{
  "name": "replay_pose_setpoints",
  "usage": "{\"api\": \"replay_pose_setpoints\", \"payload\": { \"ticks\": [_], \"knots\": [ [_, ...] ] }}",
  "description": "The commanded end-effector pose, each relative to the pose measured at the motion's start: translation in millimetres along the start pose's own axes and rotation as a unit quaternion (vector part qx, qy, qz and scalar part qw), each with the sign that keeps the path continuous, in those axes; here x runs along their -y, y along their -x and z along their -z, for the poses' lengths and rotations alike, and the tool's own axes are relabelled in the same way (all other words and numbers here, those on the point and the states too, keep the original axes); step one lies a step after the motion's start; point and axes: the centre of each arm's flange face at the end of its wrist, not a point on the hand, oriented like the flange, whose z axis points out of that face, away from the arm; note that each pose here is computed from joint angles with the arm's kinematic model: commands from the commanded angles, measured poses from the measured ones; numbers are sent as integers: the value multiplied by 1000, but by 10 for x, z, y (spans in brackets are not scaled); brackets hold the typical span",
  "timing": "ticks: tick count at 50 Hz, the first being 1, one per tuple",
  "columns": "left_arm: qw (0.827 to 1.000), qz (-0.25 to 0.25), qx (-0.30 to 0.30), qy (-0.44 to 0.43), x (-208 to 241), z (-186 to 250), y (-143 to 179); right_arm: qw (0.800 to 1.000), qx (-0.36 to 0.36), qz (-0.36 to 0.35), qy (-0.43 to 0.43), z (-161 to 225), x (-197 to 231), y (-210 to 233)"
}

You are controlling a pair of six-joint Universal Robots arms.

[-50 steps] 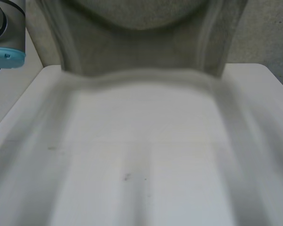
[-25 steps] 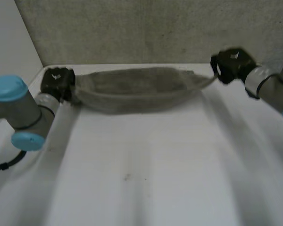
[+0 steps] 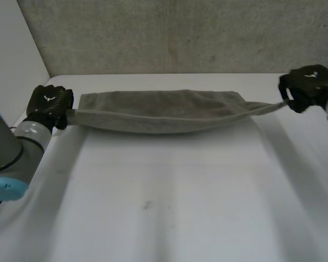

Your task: Fold the towel.

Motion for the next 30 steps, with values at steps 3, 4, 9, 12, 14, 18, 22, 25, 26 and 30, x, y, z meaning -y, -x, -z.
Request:
{"api": "replay_pose_setpoints", "payload": {
  "ticks": [3,4,9,12,14,18,22,25,26,30],
  "knots": [
    [1000,0,-3,5,162,571,-35,998,11,3,66,543,-195,-159],
    [1000,0,-3,5,162,572,-35,998,11,3,66,544,-195,-159],
    [1000,-7,-6,3,253,877,-56,997,13,17,69,828,-117,-175],
    [1000,-11,-19,1,320,1073,-94,998,17,13,62,941,-83,-174],
    [999,-13,-37,0,370,1246,-145,999,23,15,47,1016,-12,-151],
    [998,-14,-57,5,369,1347,-192,999,19,15,45,1057,-19,-174],
    [997,-22,-75,8,331,1353,-240,999,25,11,46,1039,-59,-166],
    [996,-29,-83,26,219,1262,-268,998,31,8,52,983,-134,-156],
    [996,-29,-83,26,218,1262,-268,998,31,8,52,983,-134,-156],
    [993,-55,-92,52,55,1074,-293,996,61,3,69,816,-341,-94]
  ]
}}
